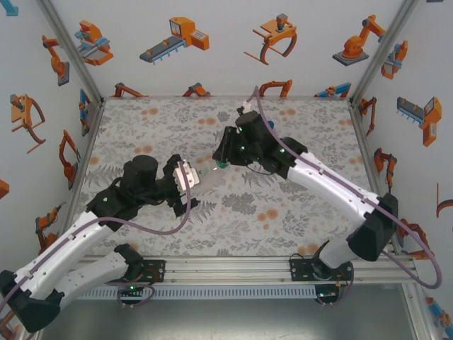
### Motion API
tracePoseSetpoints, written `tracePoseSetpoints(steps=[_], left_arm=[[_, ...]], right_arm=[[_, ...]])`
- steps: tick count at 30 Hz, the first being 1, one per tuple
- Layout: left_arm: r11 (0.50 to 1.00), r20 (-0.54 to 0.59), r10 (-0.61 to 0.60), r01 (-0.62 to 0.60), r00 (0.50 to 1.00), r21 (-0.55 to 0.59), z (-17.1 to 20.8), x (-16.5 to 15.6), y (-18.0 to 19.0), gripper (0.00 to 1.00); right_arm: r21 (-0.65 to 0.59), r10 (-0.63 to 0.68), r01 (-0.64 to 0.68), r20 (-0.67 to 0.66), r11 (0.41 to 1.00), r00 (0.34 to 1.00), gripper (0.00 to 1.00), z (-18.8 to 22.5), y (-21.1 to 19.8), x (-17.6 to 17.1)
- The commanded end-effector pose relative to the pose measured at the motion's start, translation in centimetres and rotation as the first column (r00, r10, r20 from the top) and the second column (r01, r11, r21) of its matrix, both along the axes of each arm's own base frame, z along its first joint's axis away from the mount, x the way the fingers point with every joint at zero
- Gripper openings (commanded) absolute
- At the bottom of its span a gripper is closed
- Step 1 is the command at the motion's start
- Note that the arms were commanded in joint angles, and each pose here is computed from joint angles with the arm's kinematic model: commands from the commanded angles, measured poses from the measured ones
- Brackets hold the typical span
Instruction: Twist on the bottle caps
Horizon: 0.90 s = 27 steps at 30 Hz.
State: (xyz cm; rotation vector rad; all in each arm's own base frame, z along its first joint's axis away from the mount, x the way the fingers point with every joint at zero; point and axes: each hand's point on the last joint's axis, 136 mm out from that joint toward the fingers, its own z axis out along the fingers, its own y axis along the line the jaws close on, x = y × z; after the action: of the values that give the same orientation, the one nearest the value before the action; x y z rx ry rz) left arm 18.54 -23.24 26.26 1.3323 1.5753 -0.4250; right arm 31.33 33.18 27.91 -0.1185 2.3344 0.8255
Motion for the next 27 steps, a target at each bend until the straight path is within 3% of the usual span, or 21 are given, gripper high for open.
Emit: tracePoseSetpoints(steps=[1, 7, 15, 21, 27], left_arm=[[0.992, -0.069, 0.129, -0.129, 0.989, 0.015, -1.2, 0.3, 2.1, 0.97], [0.953, -0.153, 0.287, -0.298, 0.946, -0.054, -0.3, 0.8, 4.3, 0.97], [0.936, -0.260, 0.299, -0.335, 0.918, -0.104, -0.8, 0.0, 4.5, 0.97], [0.931, -0.279, 0.291, -0.339, 0.915, -0.139, -0.8, -0.3, 4.5, 0.97], [0.928, -0.274, 0.288, -0.338, 0.918, -0.156, -0.4, -0.6, 4.7, 0.97]], right_arm=[[-0.145, 0.079, -0.067, 0.083, 0.987, 0.993, 0.22, -0.3, 0.6, 2.6], [-0.307, 0.119, -0.070, 0.145, 0.949, 0.982, 0.22, -1.8, 1.5, 9.1], [-0.405, 0.129, -0.044, 0.184, 0.913, 0.975, 0.19, -4.0, 1.5, 15.7], [-0.456, 0.138, -0.049, 0.166, 0.889, 0.976, 0.20, -5.9, 1.5, 18.2], [-0.472, 0.153, -0.066, 0.148, 0.879, 0.977, 0.33, -6.9, 1.8, 18.5]])
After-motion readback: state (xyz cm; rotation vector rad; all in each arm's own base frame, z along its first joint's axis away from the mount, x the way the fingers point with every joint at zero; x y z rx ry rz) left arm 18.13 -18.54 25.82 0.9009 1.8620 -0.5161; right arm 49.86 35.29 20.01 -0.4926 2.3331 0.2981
